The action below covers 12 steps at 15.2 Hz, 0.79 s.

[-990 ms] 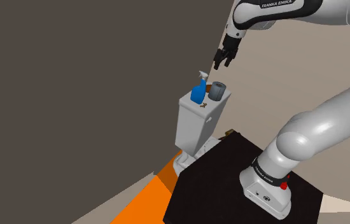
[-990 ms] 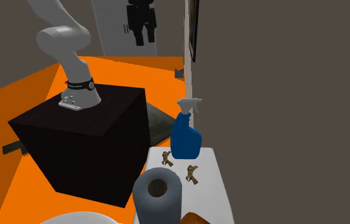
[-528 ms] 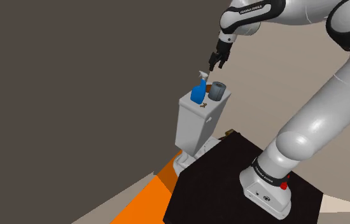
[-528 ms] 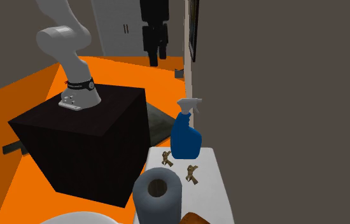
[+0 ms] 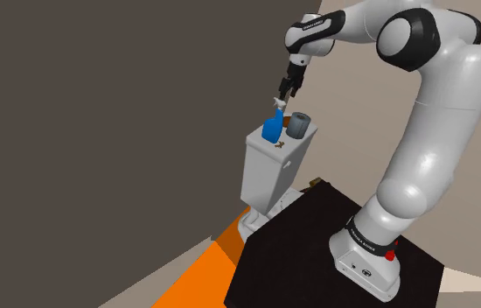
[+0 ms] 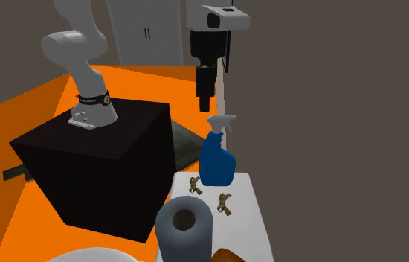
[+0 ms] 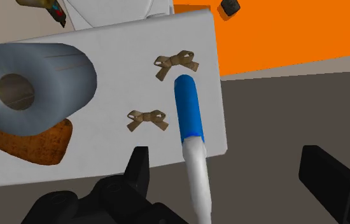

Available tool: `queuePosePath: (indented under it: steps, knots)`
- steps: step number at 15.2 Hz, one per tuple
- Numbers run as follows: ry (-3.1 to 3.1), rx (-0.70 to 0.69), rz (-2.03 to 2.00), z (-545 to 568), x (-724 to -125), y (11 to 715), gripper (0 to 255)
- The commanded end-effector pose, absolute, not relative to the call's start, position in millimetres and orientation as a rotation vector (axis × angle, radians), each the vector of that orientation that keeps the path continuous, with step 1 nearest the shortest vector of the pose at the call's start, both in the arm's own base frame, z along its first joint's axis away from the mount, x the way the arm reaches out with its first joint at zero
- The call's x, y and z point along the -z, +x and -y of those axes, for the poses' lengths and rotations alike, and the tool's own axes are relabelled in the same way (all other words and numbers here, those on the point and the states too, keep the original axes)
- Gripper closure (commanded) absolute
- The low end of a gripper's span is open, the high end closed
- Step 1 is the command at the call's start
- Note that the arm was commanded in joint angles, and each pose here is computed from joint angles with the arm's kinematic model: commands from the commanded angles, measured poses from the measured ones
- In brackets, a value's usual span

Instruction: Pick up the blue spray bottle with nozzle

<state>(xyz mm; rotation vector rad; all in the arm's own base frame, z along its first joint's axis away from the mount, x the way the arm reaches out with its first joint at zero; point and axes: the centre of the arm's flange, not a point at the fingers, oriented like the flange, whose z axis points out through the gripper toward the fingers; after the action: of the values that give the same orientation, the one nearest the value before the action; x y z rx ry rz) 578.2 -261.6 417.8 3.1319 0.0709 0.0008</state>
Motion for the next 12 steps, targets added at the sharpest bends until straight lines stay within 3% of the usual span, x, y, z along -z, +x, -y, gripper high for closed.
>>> queuePosePath:
  steps: [1,11,12]
  knots:
    - [3.139,0.013,-0.093,274,-402,598,0]
    - [3.139,0.013,-0.094,275,-361,599,0]
    - [3.139,0.013,-0.094,275,-361,598,255]
